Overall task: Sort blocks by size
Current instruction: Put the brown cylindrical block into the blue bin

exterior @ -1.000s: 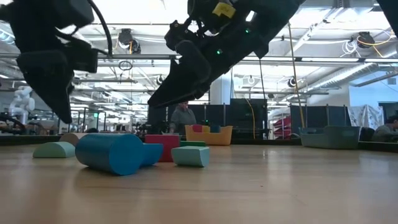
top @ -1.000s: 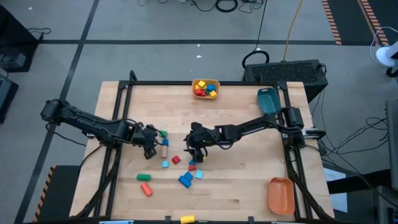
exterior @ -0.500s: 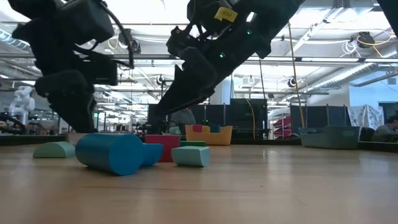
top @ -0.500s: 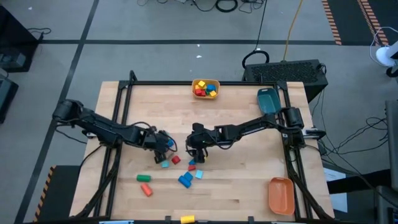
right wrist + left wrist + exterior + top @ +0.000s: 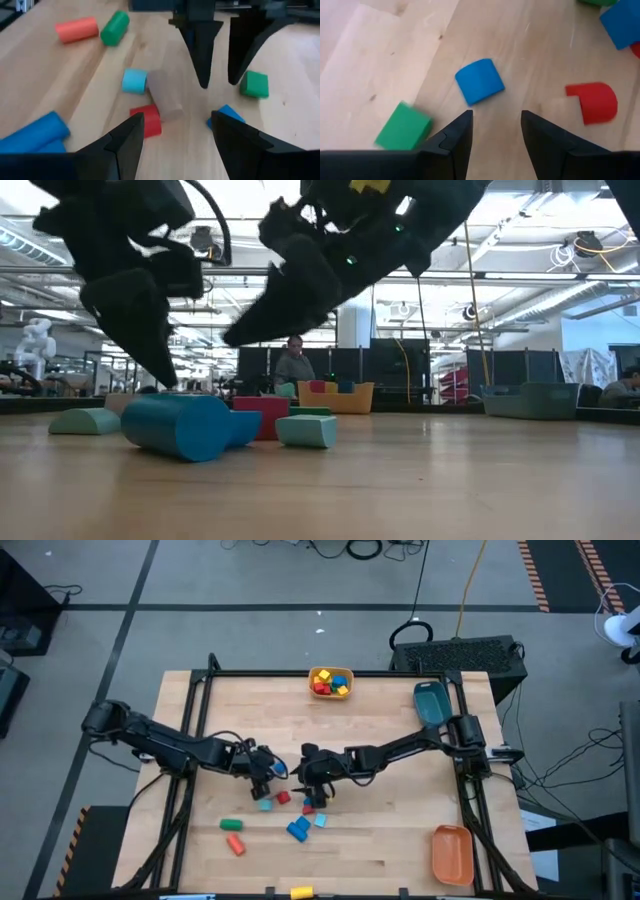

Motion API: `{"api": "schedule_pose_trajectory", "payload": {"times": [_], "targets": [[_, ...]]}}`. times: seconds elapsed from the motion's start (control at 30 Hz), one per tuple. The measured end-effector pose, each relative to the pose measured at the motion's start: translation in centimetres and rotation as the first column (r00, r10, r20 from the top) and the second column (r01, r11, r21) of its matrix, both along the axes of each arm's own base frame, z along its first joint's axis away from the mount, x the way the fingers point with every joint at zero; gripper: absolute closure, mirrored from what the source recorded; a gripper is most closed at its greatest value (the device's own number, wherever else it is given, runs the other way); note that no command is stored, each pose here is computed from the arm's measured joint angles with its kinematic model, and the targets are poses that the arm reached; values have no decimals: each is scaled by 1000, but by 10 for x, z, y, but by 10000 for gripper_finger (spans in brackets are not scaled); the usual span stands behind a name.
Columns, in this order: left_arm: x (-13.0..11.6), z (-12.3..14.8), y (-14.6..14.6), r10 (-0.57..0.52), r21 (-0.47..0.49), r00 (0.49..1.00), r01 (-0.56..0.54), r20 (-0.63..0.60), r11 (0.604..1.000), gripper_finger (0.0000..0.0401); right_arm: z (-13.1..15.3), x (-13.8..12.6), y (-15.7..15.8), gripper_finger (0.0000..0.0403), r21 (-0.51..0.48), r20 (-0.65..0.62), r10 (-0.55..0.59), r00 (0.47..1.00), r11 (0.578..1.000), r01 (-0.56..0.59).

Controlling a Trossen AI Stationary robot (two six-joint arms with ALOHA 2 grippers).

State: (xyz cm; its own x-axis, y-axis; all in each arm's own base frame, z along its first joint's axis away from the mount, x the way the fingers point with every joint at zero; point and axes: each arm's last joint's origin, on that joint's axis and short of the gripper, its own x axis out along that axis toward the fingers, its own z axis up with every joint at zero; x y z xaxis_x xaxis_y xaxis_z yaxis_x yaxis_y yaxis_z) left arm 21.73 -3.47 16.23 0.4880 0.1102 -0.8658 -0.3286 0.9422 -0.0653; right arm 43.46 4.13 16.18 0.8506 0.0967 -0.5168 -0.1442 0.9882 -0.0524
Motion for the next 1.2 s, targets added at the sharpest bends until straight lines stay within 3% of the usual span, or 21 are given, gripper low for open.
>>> {"api": "schedule_pose_trajectory", "payload": {"times": [0.2, 0.43, 0.67, 0.93, 1.2], "targets": [[-20, 17, -4, -21, -48, 999, 18, -49, 999, 232, -10, 11, 0, 182, -10, 25, 20, 999, 1000, -20], [-33, 17, -15, -47, -115, 990, 32, -131, 993, 232, -20, 33, -4, 182, -10, 41, 8, 999, 1000, -8], [-23, 3, -23, -81, -105, 984, 65, -159, 992, 232, -41, 45, -11, 181, 3, 3, 10, 1000, 1000, -10], [-5, -19, -31, -158, -91, 974, 145, -162, 985, 232, -45, 49, -10, 181, 43, 20, 56, 998, 997, -57], [5, -23, -25, -106, -38, 988, 102, -116, 994, 232, -52, 47, -10, 181, 49, -23, 76, 997, 996, -75]]}}
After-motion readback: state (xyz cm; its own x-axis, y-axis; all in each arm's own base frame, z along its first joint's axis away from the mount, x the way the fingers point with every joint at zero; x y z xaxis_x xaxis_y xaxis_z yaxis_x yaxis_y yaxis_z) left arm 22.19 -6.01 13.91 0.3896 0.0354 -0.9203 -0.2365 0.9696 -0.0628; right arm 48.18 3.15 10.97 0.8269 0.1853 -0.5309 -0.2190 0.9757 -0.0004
